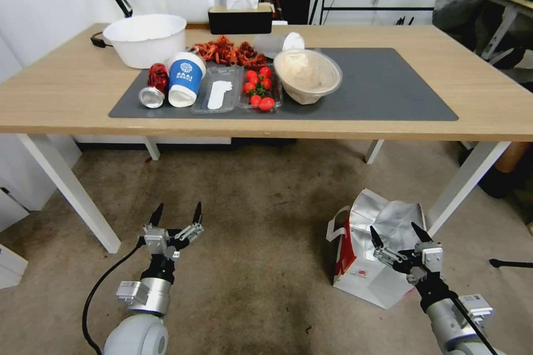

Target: Pick up the food delivery bag from the floor and place it on the table.

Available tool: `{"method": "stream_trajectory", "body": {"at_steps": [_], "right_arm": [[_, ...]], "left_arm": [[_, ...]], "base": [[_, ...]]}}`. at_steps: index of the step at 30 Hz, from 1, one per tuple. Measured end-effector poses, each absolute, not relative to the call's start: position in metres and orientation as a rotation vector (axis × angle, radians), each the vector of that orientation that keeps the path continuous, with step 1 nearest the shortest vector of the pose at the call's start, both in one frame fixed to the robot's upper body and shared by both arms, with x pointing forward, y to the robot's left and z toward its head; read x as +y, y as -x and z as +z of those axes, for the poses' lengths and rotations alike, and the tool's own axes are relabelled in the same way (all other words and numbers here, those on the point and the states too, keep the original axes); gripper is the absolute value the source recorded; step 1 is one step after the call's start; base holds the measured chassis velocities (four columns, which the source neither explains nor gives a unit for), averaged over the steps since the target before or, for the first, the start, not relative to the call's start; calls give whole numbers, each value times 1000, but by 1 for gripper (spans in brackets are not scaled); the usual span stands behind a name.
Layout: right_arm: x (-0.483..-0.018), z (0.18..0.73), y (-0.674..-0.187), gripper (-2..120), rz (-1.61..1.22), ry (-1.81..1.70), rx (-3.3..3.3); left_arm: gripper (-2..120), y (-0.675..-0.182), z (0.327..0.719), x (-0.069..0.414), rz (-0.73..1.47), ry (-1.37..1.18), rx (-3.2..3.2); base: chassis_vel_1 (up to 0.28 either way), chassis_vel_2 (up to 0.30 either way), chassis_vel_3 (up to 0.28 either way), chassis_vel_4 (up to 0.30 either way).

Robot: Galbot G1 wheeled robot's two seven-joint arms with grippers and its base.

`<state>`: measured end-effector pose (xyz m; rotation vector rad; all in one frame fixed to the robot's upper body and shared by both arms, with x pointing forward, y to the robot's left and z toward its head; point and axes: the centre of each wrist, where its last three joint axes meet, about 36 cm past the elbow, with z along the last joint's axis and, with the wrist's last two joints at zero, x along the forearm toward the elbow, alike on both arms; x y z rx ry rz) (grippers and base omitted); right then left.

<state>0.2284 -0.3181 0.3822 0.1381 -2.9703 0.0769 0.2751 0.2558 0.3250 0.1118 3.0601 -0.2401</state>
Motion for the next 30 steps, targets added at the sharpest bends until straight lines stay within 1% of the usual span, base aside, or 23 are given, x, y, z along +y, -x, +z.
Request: {"method": "stream_trajectory", "body": {"at_steps": [30], "right_arm": [[-316,385,-224,100,78,-131,-2975]], "left_arm": [[100,-272,320,257,-236,-130,3038]], "base": [[0,0,0,0]]}}
